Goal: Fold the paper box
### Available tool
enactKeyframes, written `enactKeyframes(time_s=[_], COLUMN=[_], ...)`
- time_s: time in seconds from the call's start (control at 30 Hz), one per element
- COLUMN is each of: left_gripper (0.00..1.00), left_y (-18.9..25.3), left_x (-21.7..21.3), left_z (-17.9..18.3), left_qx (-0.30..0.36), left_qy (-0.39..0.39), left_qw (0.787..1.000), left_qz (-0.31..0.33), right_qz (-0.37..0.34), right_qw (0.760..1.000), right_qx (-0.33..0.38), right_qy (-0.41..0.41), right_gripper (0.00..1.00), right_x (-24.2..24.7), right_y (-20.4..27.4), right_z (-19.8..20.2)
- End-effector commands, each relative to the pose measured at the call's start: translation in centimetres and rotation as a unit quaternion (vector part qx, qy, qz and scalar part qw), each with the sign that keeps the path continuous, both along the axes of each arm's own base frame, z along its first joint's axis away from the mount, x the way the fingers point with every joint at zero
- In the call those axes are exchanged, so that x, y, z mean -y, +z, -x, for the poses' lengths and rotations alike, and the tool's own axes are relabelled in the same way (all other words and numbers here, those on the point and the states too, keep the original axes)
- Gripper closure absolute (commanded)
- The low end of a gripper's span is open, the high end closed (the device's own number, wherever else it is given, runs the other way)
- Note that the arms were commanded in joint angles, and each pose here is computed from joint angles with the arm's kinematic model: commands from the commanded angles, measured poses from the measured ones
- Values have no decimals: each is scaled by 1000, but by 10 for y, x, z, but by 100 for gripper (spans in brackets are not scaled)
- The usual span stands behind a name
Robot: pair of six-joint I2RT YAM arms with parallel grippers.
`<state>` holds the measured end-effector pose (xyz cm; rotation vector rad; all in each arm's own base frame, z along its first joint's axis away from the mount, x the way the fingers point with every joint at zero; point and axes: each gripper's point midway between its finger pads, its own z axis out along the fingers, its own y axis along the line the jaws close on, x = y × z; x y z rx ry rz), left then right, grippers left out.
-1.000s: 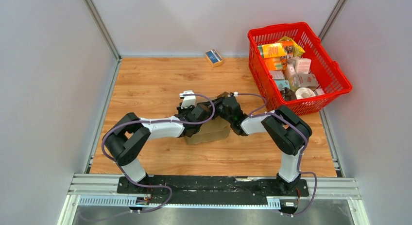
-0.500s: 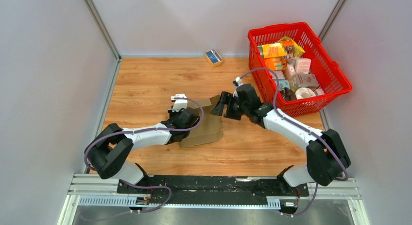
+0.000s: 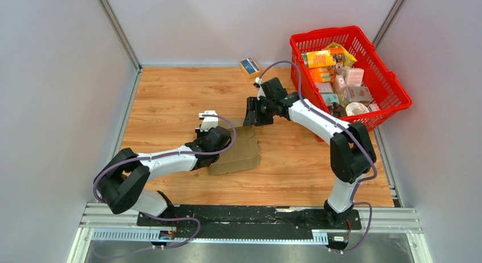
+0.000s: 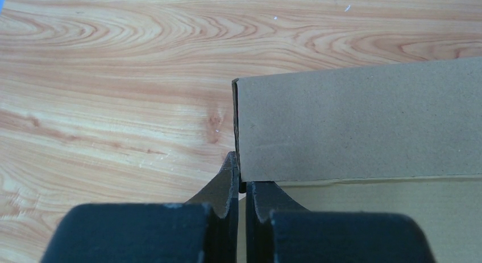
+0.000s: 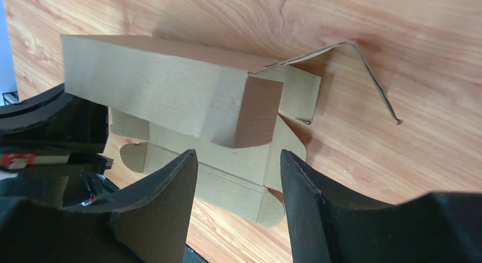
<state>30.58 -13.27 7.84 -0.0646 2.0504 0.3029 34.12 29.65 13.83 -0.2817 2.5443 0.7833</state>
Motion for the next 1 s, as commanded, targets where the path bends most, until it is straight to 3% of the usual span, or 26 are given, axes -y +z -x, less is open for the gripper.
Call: enactKeyframes(time_s=[0.0, 0.2, 0.3, 0.33, 0.37, 0.5, 0.53, 0.57, 0.63, 0.77, 0.8, 0.9, 0.97], left_gripper=[100, 100, 100, 100, 100, 100, 100, 100, 100, 100, 100, 100, 100], left_y=[5, 3, 3, 3, 2, 1, 0, -3, -5, -11, -11, -12, -13], left_x=[-2, -1, -1, -2, -3, -8, -9, -11, -13, -15, -14, -14, -14], left_z=[2, 3, 3, 4, 4, 6, 6, 7, 8, 11, 10, 11, 11], left_qx=[-4, -4, -3, -3, -4, -1, -2, -3, -3, -6, -6, -7, -8], left_qy=[1, 7, 11, 12, 14, 26, 29, 32, 36, 40, 39, 40, 41], left_qw=[1000, 1000, 1000, 1000, 1000, 999, 999, 999, 999, 998, 998, 998, 998], left_qz=[-1, 10, 16, 16, 16, 25, 27, 30, 41, 48, 50, 55, 56], right_qz=[-51, -134, -183, -202, -213, -231, -209, -187, -94, 10, 18, 43, 63], right_qw=[998, 990, 981, 977, 975, 971, 977, 982, 995, 996, 995, 992, 988], right_qx=[-14, -47, -64, -64, -66, -59, -48, -36, 15, 93, 93, 114, 137], right_qy=[19, 13, 3, 8, 2, -12, -11, -9, -18, -14, -16, -39, -42], right_gripper=[43, 61, 83, 100, 100, 100, 86, 67, 44, 46, 49, 88, 99], right_x=[-22, -49, -57, -60, -58, -50, -40, -35, -9, 14, 15, 20, 18], right_y=[3, 3, 11, 12, 13, 17, 12, 9, -7, -26, -32, -45, -52], right_z=[-2, -3, -6, -7, -10, -15, -16, -16, -18, -9, -9, -19, -26])
